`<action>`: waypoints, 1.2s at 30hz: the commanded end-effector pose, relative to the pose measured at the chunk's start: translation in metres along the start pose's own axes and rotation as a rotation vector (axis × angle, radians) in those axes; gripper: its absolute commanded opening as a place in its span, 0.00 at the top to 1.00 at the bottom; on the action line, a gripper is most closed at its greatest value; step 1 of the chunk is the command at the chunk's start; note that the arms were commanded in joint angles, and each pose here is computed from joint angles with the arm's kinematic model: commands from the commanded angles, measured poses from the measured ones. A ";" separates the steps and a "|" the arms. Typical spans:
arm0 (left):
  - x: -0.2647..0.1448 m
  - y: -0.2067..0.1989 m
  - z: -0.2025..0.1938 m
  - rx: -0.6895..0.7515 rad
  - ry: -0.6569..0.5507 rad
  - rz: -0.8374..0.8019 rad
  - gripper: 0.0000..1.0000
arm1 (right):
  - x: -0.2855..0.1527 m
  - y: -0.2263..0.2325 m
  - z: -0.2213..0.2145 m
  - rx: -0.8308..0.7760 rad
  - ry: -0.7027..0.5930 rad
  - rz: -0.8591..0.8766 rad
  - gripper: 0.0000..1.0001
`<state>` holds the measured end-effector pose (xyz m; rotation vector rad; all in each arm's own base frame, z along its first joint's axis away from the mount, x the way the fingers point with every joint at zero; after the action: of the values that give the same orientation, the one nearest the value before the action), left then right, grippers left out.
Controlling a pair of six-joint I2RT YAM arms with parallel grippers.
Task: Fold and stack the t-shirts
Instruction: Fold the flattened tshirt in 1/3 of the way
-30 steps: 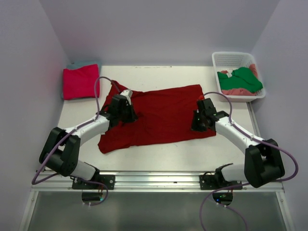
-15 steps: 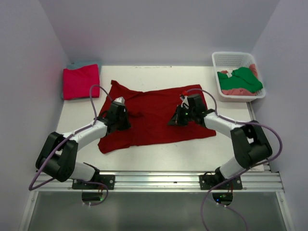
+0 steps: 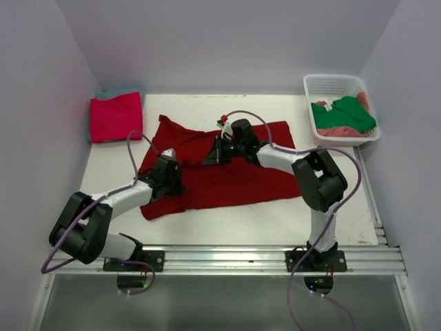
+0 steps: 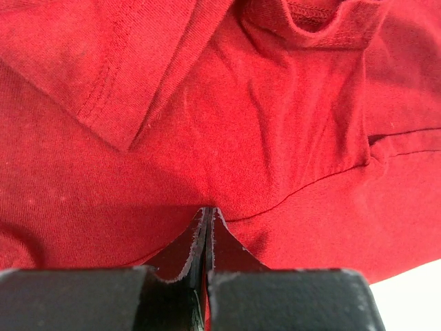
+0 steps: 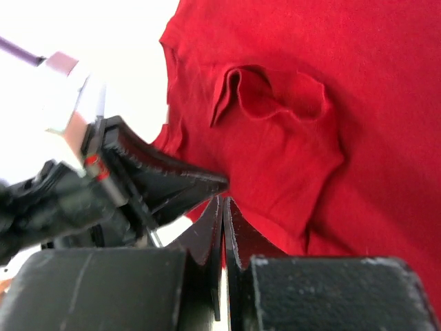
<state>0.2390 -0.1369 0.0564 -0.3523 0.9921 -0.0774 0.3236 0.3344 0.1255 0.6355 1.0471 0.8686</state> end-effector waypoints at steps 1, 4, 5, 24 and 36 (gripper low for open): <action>0.001 -0.002 -0.003 -0.008 -0.014 -0.032 1.00 | 0.025 0.004 0.000 -0.035 0.044 0.028 1.00; 0.000 -0.004 -0.006 -0.004 -0.010 -0.048 1.00 | 0.040 0.001 -0.010 -0.034 0.084 0.016 1.00; 0.000 -0.003 -0.009 -0.006 -0.005 -0.048 1.00 | 0.043 0.003 -0.009 -0.040 0.085 0.018 1.00; -0.022 0.003 -0.031 -0.005 0.014 -0.068 1.00 | 0.101 -0.028 -0.016 -0.091 0.112 -0.192 1.00; -0.028 0.010 -0.039 -0.009 0.022 -0.060 1.00 | 0.097 -0.065 0.012 -0.186 -0.031 -0.491 1.00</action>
<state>0.1942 -0.1317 0.0563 -0.3794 0.9977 -0.1374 0.3601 0.4104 0.0538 0.3643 1.0480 0.6924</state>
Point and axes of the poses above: each gripper's point midway between its finger pads, its own x axis out along the fingers, its own y axis along the line the jaws close on, z = x × y, the point moved 5 cm from there along -x, back along the fingers, and after that the axes turned 3 degrees about x, right-handed, at the moved point
